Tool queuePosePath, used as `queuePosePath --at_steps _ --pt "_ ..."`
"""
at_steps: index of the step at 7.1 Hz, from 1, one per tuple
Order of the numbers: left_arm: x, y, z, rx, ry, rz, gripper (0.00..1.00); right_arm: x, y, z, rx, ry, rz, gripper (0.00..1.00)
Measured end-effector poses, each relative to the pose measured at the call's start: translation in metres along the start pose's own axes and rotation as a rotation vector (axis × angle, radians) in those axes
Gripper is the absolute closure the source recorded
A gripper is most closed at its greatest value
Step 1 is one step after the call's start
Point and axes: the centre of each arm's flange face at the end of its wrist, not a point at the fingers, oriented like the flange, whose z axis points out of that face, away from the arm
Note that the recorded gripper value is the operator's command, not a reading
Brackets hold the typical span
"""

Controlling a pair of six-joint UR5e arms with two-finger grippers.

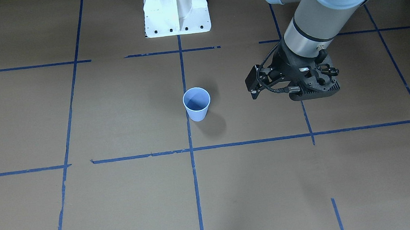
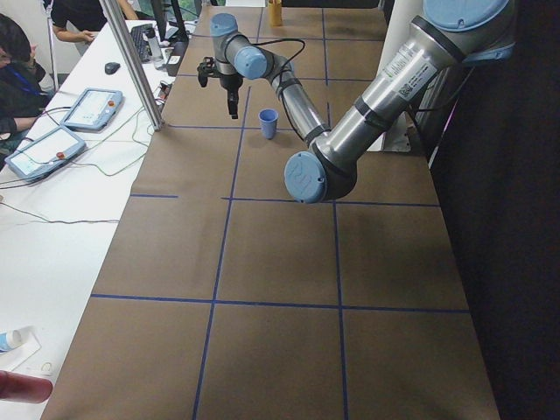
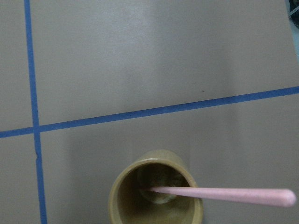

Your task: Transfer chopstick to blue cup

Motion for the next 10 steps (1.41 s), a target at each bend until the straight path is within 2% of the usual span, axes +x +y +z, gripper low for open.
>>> queuePosePath --at_steps 1,3,4,7,10 --pt "0.000 0.000 -0.001 0.000 0.001 0.000 0.00 0.002 -0.004 -0.001 0.024 0.034 0.024 0.02" --pt "0.000 0.000 0.000 -0.001 0.001 -0.002 0.00 0.011 -0.014 0.000 0.091 0.127 0.062 0.23" --pt "-0.001 0.000 0.001 -0.001 -0.001 -0.004 0.00 0.014 -0.019 0.001 0.118 0.153 0.089 0.31" --pt "-0.004 0.000 0.003 -0.001 -0.004 -0.006 0.00 0.009 -0.026 0.000 0.141 0.157 0.129 0.36" --pt "-0.005 0.000 0.003 -0.001 -0.004 -0.006 0.00 -0.002 -0.030 0.001 0.141 0.121 0.156 0.39"
